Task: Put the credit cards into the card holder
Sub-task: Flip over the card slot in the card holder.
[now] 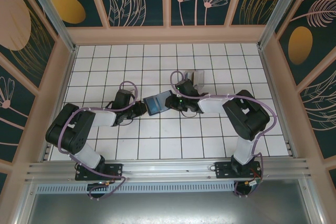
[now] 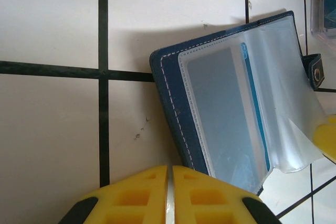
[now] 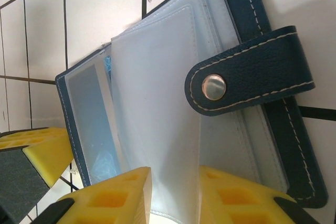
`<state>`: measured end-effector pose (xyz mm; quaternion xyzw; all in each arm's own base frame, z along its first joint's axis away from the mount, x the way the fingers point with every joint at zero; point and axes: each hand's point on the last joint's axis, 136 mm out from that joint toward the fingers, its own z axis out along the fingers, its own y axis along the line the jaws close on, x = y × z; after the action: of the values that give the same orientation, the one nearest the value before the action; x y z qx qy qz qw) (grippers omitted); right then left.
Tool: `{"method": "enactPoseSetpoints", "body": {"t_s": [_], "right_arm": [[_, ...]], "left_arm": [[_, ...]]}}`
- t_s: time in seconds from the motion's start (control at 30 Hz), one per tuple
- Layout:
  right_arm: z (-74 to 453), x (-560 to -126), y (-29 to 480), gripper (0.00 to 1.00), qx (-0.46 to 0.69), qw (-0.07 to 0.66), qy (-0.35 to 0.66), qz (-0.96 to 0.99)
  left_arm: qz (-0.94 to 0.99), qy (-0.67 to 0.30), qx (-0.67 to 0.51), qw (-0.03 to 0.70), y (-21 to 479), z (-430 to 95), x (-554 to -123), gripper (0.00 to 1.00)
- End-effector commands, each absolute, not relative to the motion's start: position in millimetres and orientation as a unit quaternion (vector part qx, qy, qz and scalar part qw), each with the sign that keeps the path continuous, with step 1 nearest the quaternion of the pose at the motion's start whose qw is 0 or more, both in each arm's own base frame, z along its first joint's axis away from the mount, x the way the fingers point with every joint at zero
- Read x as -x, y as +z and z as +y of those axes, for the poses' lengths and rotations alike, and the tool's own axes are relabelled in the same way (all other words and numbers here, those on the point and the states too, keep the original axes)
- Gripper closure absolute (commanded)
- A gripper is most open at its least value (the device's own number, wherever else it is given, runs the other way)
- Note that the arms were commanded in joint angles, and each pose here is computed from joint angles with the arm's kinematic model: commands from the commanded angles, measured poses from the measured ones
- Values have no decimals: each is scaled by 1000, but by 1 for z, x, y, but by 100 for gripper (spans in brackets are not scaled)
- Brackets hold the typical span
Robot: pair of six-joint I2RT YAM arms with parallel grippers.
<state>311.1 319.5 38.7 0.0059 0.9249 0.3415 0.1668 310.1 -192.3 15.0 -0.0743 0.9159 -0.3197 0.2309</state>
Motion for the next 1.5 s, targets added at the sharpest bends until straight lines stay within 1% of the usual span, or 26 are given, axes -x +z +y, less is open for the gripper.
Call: {"method": "enactPoseSetpoints", "body": {"t_s": [0.0, 0.13, 0.3, 0.53, 0.73, 1.0, 1.27, 1.47], "right_arm": [[330, -315, 51, 76, 9, 182, 371, 910], [335, -315, 55, 77, 17, 184, 385, 904], [338, -303, 42, 78, 26, 158, 388, 908], [337, -298, 35, 79, 26, 152, 385, 910], [340, -299, 34, 77, 29, 150, 382, 911], [343, -298, 29, 76, 35, 142, 375, 916], [350, -300, 35, 70, 43, 148, 378, 913], [354, -302, 32, 69, 48, 143, 374, 915]], "left_arm": [[941, -276, 77, 179, -16, -181, -289, 87], [939, -284, 76, 179, -14, -184, -289, 87], [941, -279, 75, 178, -16, -182, -287, 87], [940, -281, 76, 178, -17, -181, -284, 87], [940, -281, 75, 179, -16, -181, -285, 87], [940, -280, 75, 179, -16, -180, -283, 87], [939, -283, 77, 179, -16, -180, -282, 87], [939, -282, 75, 181, -15, -180, -283, 87]]}}
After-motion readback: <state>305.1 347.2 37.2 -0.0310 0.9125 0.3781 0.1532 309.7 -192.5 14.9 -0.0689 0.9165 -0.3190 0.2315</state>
